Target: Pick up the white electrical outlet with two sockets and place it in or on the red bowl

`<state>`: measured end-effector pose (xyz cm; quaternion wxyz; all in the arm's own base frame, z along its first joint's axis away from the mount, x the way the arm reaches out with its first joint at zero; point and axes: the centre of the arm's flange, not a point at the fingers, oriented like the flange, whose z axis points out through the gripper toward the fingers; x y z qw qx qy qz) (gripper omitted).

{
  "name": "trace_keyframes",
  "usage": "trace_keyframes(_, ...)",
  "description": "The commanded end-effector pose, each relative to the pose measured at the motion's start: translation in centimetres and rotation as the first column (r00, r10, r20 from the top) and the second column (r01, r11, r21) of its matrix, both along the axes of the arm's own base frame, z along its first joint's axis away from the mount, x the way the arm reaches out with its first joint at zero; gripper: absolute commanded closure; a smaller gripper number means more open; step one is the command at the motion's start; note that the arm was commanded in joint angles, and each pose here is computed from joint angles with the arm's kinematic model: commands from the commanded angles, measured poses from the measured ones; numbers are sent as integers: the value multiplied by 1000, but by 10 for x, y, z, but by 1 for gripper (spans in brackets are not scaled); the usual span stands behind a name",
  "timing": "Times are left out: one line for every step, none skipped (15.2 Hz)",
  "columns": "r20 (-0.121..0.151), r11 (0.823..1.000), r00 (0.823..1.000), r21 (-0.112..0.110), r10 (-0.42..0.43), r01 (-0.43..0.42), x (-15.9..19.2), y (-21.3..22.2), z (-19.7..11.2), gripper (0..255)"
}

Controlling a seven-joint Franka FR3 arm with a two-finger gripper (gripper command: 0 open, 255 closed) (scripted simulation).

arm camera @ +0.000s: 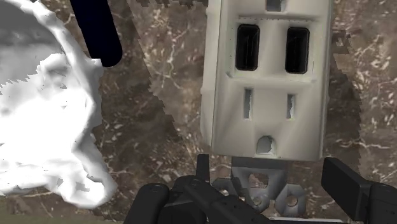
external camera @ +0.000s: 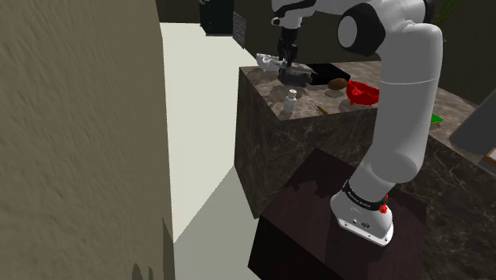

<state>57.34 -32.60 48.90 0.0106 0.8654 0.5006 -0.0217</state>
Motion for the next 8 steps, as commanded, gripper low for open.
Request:
trace_keyframes(1, 1000, 1000, 0, 0, 0, 0, 1, 11, 255)
trace_keyframes(1, 1000, 1000, 0, 0, 0, 0, 1, 16, 255)
trace_keyframes(1, 1000, 1000, 0, 0, 0, 0, 1, 22, 255)
trace_keyframes(1, 1000, 1000, 0, 0, 0, 0, 1, 27, 255)
trace_keyframes(1, 1000, 1000, 0, 0, 0, 0, 1, 32, 255)
trace_keyframes(1, 1000, 1000, 0, 0, 0, 0, 1, 38, 255)
trace_keyframes(1, 1000, 1000, 0, 0, 0, 0, 1, 43, 255)
trace_keyframes(1, 1000, 1000, 0, 0, 0, 0, 1, 48, 255)
